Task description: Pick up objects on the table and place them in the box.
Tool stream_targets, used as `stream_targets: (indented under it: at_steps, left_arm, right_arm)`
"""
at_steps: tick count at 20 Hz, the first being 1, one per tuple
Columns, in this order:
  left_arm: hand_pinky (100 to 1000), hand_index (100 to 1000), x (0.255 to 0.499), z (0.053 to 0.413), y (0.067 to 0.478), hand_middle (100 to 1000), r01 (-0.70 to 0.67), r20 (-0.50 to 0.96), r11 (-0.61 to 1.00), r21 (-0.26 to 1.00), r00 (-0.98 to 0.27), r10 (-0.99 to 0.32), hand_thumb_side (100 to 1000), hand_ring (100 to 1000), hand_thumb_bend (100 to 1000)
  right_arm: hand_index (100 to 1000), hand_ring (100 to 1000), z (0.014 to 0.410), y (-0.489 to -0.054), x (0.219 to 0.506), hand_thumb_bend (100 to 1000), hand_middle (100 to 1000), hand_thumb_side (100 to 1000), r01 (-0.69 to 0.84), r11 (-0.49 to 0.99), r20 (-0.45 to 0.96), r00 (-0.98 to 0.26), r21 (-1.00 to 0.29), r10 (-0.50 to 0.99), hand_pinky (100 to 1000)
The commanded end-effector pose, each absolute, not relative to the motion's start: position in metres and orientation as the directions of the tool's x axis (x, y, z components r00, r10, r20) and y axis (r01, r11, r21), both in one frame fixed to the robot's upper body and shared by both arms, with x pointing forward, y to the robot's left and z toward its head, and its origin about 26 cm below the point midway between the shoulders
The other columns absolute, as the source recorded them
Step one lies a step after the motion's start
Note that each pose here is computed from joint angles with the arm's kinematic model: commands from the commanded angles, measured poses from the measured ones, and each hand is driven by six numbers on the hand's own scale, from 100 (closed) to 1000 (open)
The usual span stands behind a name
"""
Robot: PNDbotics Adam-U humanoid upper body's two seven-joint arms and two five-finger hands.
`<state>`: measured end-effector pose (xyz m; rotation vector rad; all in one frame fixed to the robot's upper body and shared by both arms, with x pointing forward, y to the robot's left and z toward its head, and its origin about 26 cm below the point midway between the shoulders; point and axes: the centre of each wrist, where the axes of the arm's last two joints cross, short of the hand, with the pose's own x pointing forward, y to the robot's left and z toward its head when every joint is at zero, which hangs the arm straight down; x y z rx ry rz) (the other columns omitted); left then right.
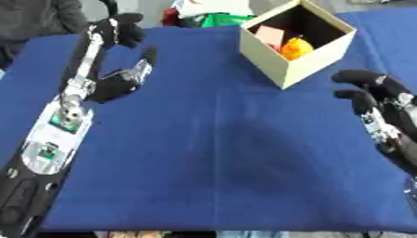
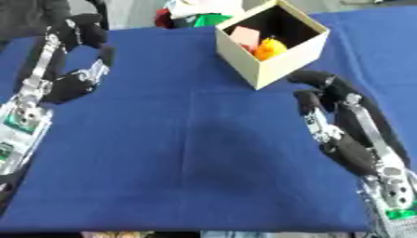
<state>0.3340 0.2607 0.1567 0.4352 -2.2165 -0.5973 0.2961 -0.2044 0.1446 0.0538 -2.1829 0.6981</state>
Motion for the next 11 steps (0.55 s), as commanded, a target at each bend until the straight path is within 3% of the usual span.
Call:
stream_targets:
  at_steps: [1, 11]
  left_arm:
    - [652, 831, 0.328, 0.160, 0.258, 609, -0.123, 0.604, 0.848, 0.515, -0.649, -0.462, 464, 666, 283]
    - [651, 828, 0.322, 0.142, 0.255, 606, -0.101, 0.659, 0.873, 0.478, -0.616, -0.432, 478, 664, 280]
  right_arm:
    - [835, 890, 0.151, -0.205, 0.296, 100, 755, 686, -0.244, 0.851, 0.710, -0.678, -0.464, 0.193, 796]
    - [836, 890, 0.149, -0.204, 0.297, 100, 755, 692, -0.237, 0.853, 0.711, -0.674, -0.464, 0.200, 797]
